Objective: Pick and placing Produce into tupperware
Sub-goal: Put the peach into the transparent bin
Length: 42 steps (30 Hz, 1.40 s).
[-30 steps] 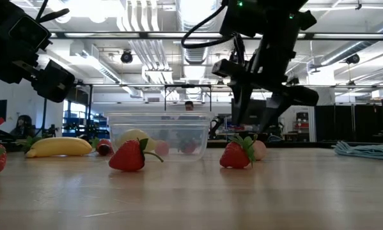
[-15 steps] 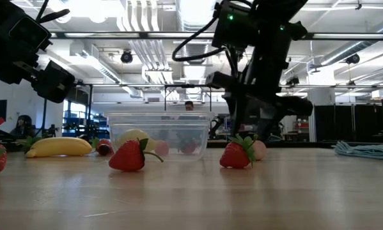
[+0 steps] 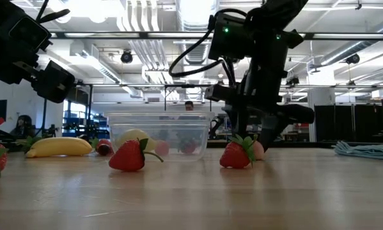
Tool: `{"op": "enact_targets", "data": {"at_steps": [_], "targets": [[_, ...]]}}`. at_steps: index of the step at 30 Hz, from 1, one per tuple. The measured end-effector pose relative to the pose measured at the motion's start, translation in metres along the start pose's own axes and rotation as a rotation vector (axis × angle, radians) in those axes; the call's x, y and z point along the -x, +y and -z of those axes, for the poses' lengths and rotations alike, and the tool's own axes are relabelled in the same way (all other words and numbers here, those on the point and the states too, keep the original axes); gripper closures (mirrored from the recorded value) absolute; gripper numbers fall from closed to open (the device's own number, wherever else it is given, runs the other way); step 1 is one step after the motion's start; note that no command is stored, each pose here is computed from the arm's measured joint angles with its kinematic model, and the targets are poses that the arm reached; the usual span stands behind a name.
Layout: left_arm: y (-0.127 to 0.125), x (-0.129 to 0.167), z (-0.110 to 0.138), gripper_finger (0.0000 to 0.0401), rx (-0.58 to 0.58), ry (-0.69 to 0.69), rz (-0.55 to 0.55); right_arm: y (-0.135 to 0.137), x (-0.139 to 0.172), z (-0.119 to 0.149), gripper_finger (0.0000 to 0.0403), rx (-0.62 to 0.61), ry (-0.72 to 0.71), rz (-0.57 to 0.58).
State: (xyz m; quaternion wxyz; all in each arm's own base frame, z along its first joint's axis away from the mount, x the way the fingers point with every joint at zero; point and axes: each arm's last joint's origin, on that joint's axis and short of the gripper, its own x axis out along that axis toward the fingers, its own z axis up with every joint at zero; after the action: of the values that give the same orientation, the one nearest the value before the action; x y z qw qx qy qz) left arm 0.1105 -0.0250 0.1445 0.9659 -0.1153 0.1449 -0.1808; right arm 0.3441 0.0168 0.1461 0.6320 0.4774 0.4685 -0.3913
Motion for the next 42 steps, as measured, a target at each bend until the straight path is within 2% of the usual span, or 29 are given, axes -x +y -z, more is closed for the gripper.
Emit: {"op": "enact_targets", "data": {"at_steps": [18, 27, 35, 39, 42], "targets": [[0.0, 0.0, 0.0, 0.0152, 0.0, 0.001, -0.001, 0.0, 0.001, -0.001, 0.0263, 0.009, -0.023, 0.001], [0.0, 0.0, 0.0, 0.0152, 0.0, 0.001, -0.001, 0.004, 0.005, -0.004, 0.0289, 0.018, -0.112, -0.003], [0.0, 0.0, 0.0, 0.0152, 0.0, 0.001, 0.0, 0.027, 0.039, -0.012, 0.0299, 0.083, -0.171, -0.106], [0.0, 0.0, 0.0, 0.0152, 0.0, 0.001, -0.001, 0.039, 0.068, -0.018, 0.03, 0.1, -0.291, -0.085], [0.0, 0.0, 0.0, 0.0152, 0.0, 0.001, 0.0, 0.058, 0.094, -0.023, 0.03, 0.192, -0.368, -0.152]]}}
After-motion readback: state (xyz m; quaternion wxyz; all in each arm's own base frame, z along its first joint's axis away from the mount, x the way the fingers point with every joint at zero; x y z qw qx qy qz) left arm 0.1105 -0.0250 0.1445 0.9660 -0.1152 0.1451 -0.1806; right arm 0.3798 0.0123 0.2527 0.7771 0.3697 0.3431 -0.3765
